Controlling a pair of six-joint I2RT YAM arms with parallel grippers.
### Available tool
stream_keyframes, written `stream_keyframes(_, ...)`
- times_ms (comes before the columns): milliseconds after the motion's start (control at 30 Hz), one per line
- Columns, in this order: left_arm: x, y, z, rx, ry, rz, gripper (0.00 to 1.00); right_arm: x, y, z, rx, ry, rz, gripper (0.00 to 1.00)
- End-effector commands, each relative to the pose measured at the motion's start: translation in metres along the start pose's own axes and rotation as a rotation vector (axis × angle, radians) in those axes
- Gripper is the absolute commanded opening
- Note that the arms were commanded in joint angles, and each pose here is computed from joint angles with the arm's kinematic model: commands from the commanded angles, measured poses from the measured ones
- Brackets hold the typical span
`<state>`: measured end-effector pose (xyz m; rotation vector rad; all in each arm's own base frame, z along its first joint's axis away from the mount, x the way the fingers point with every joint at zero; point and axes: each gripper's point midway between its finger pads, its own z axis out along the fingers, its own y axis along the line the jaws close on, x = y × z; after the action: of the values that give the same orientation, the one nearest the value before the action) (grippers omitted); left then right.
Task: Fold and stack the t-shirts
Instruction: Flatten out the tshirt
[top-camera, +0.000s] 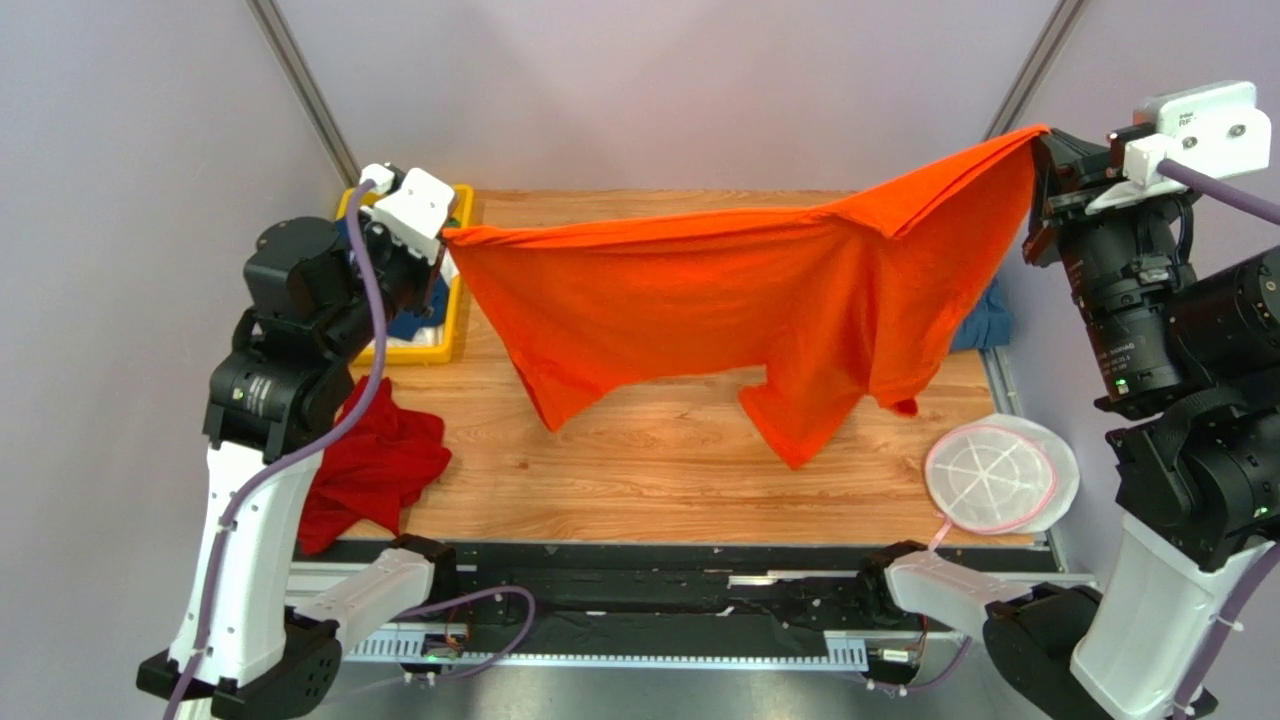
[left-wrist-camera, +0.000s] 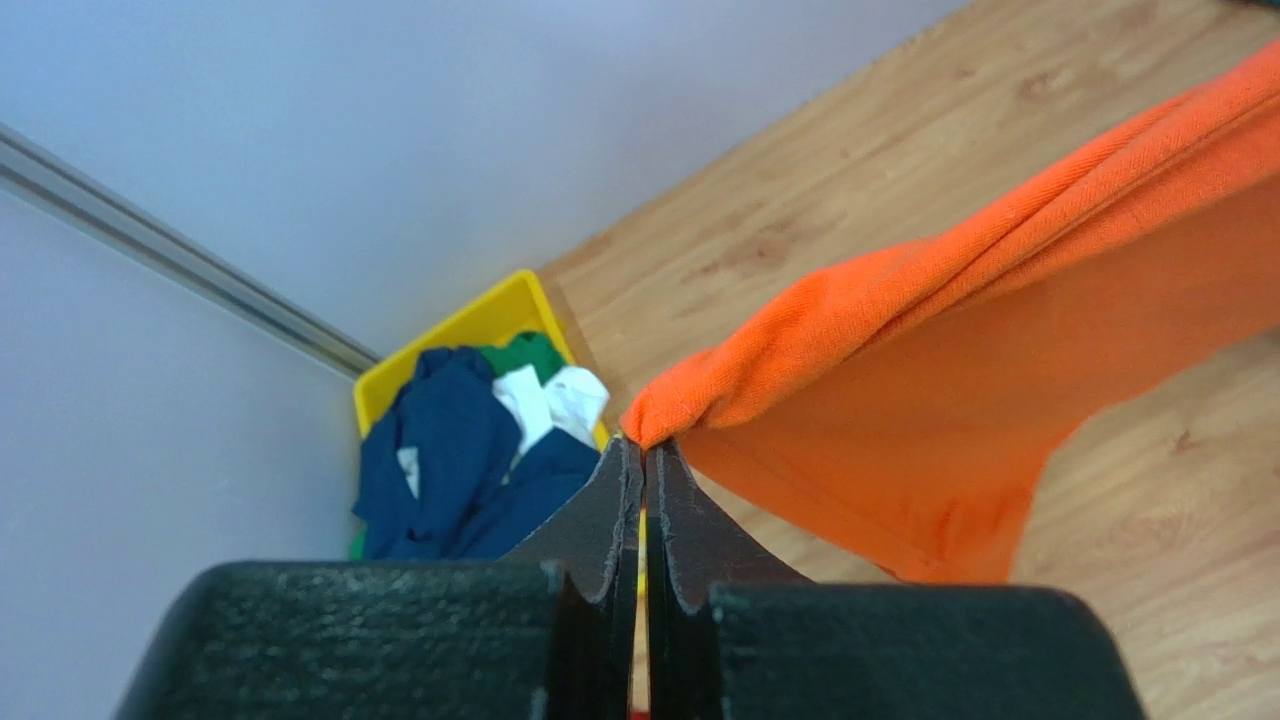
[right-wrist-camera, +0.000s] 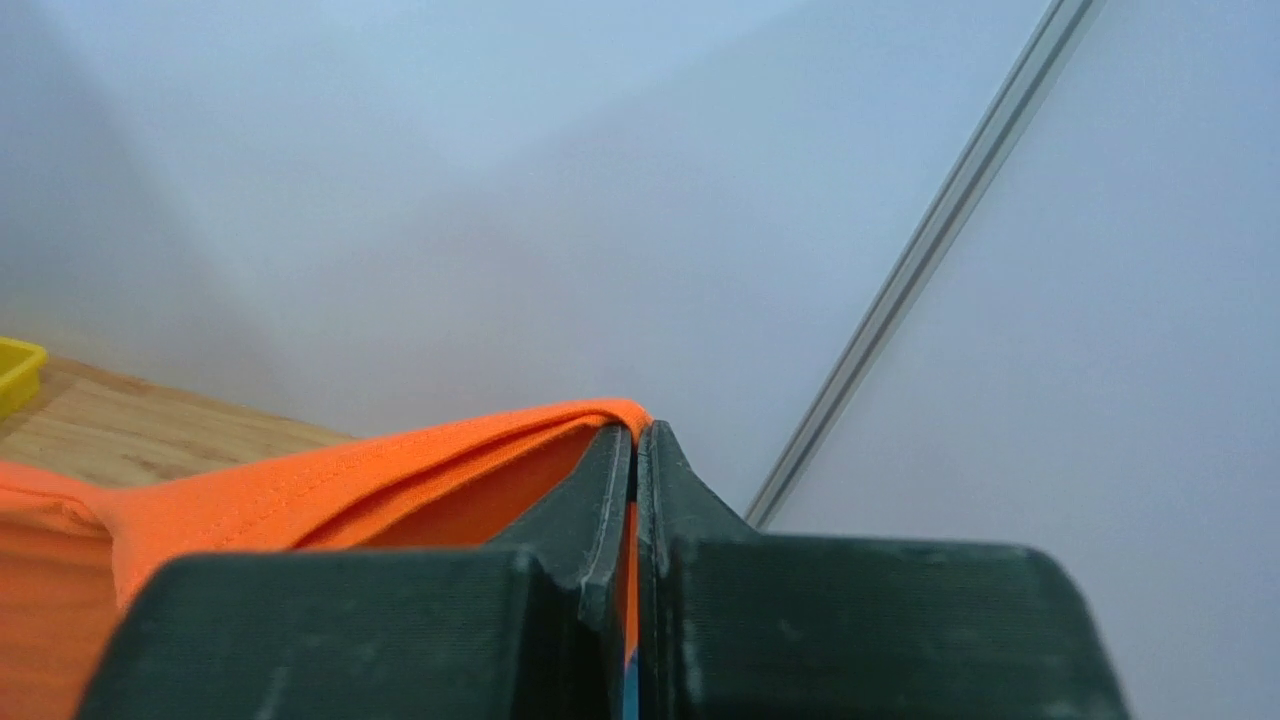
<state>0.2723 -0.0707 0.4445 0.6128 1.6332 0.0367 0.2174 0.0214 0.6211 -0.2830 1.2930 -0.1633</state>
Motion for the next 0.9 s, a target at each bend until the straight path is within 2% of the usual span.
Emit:
stream_keyframes(0,0.020,-0.010,0.015,0.040,0.049,0.006,0.00,0.032,0.030,0.029,-0.087,0.093,0.039,0.00)
stream_keyframes(67,0.032,-0.016,0.027,0.065,0.086,0.009,0.00,0.047,0.046,0.039,-0.134,0.128,0.058,0.00)
stream_keyframes(200,0.069,-0.034,0.061,0.141,0.178,0.018,0.00,0.119,0.081,0.067,-0.202,0.299,0.040,0.00)
stream_keyframes(300,0.101,-0.049,0.093,0.201,0.250,0.028,0.00,0.160,0.103,0.085,-0.240,0.374,0.032,0.00)
stream_keyframes(467,0.172,-0.074,0.153,0.298,0.428,0.051,0.00,0.262,0.148,0.113,-0.312,0.583,-0.010,0.00)
stream_keyframes(567,0.214,-0.086,0.185,0.344,0.540,0.064,0.00,0.306,0.169,0.125,-0.350,0.659,-0.018,0.00)
stream_keyframes(667,0.243,-0.089,0.213,0.356,0.622,0.091,0.00,0.340,0.183,0.134,-0.372,0.731,-0.043,0.00)
stream_keyframes(700,0.239,-0.080,0.224,0.324,0.620,0.108,0.00,0.347,0.185,0.136,-0.377,0.744,-0.050,0.00)
stream_keyframes(733,0.259,-0.085,0.236,0.335,0.666,0.116,0.00,0.354,0.187,0.137,-0.379,0.762,-0.057,0.00)
stream_keyframes(800,0.260,-0.074,0.256,0.297,0.676,0.151,0.00,0.370,0.193,0.140,-0.391,0.795,-0.064,0.00)
stream_keyframes(867,0.281,-0.075,0.276,0.280,0.713,0.161,0.00,0.381,0.198,0.141,-0.403,0.819,-0.064,0.00)
